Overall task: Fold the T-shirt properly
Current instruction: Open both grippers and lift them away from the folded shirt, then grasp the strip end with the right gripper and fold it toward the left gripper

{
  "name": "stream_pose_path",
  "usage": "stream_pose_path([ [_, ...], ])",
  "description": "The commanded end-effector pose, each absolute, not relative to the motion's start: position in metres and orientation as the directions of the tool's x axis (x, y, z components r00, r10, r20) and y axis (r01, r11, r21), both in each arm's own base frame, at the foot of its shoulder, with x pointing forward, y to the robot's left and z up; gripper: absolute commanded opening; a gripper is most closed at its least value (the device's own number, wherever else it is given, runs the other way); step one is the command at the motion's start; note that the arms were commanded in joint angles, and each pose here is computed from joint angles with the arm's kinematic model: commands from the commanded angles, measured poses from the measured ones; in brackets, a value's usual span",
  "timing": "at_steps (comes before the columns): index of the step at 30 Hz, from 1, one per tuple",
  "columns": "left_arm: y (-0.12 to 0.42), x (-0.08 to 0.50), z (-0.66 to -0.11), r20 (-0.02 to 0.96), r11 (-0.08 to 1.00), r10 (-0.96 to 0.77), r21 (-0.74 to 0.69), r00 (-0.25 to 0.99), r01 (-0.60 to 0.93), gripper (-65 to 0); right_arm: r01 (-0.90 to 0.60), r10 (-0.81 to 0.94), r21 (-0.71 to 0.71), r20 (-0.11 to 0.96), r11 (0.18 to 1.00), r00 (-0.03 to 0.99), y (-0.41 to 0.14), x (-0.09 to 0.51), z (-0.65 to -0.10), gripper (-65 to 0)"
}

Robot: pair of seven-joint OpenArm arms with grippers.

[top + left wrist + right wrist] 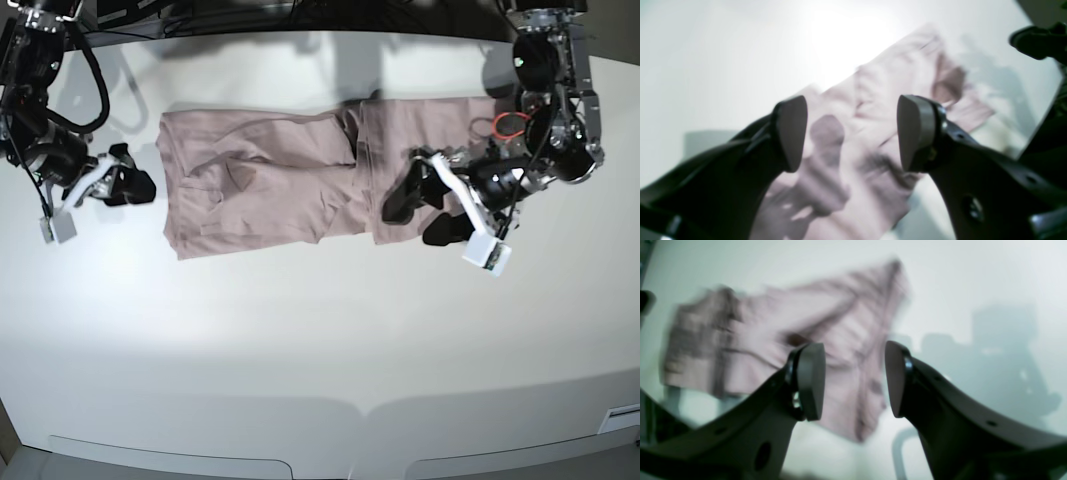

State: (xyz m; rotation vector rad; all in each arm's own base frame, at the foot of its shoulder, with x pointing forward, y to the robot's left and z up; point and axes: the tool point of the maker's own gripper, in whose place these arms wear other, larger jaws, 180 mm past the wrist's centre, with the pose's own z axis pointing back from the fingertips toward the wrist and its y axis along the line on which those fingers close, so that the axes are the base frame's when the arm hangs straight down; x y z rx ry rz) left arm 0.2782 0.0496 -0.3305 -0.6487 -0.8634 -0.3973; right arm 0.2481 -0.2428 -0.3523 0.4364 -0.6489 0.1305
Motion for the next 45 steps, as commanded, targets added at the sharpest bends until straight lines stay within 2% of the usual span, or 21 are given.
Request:
stream_pose_path([
  [1,0.049,0.281,-0.32,0.822,0.733,-0.045,-0.359,0.567,0.578,-23.5,-0.244,-0.026,0.351,0.614,0.904,0.789,-0.254,0.253,-0.349,-35.0],
  [6,0.056,0.273,-0.323,0.83,0.74,-0.012,-0.367,0.557,0.564,-23.5,-0.125,-0.155,0.506,0.475,0.854,0.866,-0.277,0.251,-0.374,-35.0],
  [11,0.056,0.268,-0.324,0.832,0.74,0.013,-0.381,0.555,0.554,-23.5,-0.058,-0.214,0.578,0.391,0.814,0.895,-0.281,0.26,-0.39,-35.0],
  [17,0.056,0.267,-0.325,0.83,0.74,0.012,-0.383,0.558,0.553,-23.5,-0.074,-0.131,0.584,0.301,0.809,0.945,-0.256,0.259,-0.415,-35.0],
  [27,0.056,0.267,-0.325,0.829,0.74,0.01,-0.382,0.56,0.553,-23.5,-0.177,0.004,0.587,0.283,0.79,0.959,-0.209,0.255,-0.436,-35.0],
  [35,0.056,0.266,-0.326,0.827,0.74,0.007,-0.382,0.563,0.553,-23.5,-0.209,0.041,0.603,0.281,0.77,0.959,-0.173,0.252,-0.451,-35.7],
  [37,0.056,0.266,-0.327,0.825,0.741,0.004,-0.382,0.565,0.553,-23.5,-0.212,0.046,0.604,0.278,0.768,0.959,-0.169,0.251,-0.453,-40.7],
  [41,0.057,0.263,-0.331,0.814,0.741,-0.015,-0.381,0.58,0.553,-23.5,-0.212,0.027,0.599,0.302,0.772,0.953,-0.172,0.257,-0.451,-61.6],
  [42,0.057,0.263,-0.331,0.812,0.741,-0.02,-0.38,0.583,0.554,-23.5,-0.213,0.023,0.593,0.311,0.777,0.95,-0.175,0.26,-0.449,-65.0],
  [45,0.058,0.261,-0.334,0.803,0.742,-0.032,-0.38,0.595,0.553,-23.5,-0.209,0.009,0.562,0.338,0.8,0.941,-0.196,0.268,-0.441,-65.0],
])
